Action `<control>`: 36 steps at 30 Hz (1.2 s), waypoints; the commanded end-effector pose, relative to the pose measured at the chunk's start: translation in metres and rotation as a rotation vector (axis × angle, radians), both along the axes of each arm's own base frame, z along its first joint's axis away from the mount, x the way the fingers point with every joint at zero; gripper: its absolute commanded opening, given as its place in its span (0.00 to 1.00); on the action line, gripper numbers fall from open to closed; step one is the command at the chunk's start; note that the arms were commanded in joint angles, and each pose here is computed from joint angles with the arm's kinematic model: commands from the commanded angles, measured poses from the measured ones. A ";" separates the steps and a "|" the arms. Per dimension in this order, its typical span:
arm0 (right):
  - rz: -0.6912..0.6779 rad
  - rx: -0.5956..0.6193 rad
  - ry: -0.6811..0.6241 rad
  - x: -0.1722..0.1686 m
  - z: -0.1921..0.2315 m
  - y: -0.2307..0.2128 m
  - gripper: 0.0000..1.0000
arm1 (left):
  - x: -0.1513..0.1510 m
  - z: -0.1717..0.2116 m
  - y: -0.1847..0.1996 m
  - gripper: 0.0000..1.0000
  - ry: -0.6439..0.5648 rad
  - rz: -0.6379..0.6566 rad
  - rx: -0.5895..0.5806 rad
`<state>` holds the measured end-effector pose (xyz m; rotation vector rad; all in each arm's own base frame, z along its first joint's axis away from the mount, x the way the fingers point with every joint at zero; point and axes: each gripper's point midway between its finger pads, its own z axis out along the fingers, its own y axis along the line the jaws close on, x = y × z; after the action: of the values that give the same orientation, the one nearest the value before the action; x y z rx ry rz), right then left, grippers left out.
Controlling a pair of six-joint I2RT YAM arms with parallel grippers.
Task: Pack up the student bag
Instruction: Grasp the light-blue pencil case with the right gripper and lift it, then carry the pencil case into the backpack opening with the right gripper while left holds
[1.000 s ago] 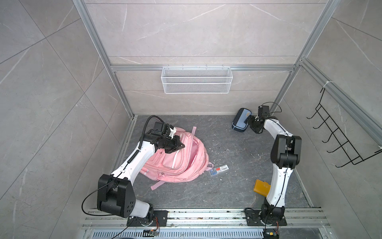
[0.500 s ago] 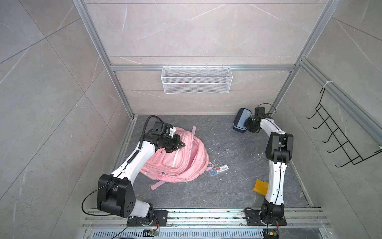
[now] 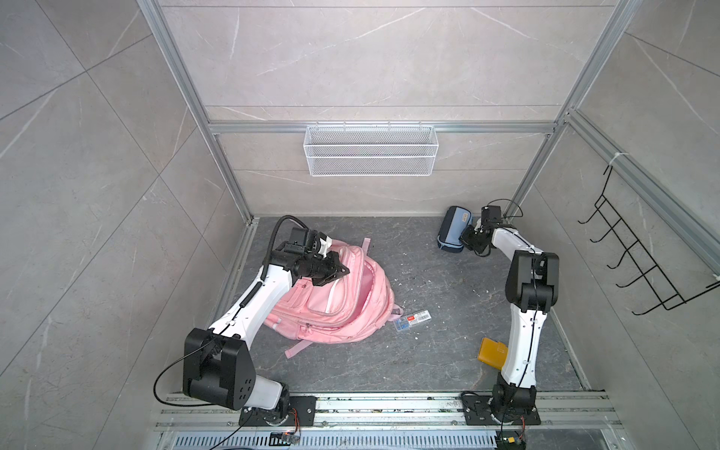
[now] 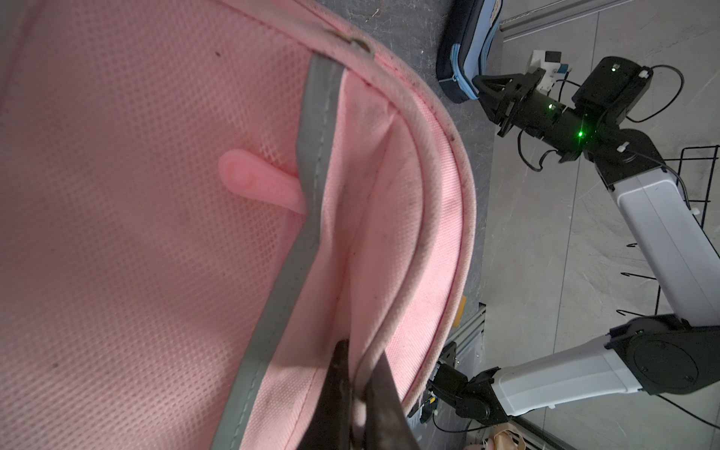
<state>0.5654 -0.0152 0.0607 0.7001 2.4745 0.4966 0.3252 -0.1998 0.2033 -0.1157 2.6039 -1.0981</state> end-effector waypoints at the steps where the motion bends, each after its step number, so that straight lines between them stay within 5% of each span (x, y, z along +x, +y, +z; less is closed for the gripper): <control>1: 0.142 -0.010 -0.160 -0.013 0.069 0.034 0.00 | 0.010 0.051 -0.010 0.00 -0.160 -0.055 -0.074; 9: 0.405 0.127 -0.270 -0.106 0.148 0.136 0.00 | 0.026 0.067 0.004 0.00 -0.187 -0.026 -0.109; 22: 0.658 0.305 -0.101 -0.251 0.165 0.272 0.00 | 0.064 0.090 0.025 0.00 -0.228 0.084 -0.280; 33: 0.746 0.222 -0.090 -0.219 0.128 0.361 0.00 | 0.063 0.102 0.017 0.00 -0.238 0.066 -0.350; 36: 0.768 0.284 -0.106 -0.206 0.121 0.388 0.00 | 0.060 0.100 0.009 0.00 -0.229 0.056 -0.375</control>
<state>0.3403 0.3450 0.1635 -0.1942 2.6379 1.0493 0.3857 -0.1723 0.2554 -0.3311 2.3275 -1.3516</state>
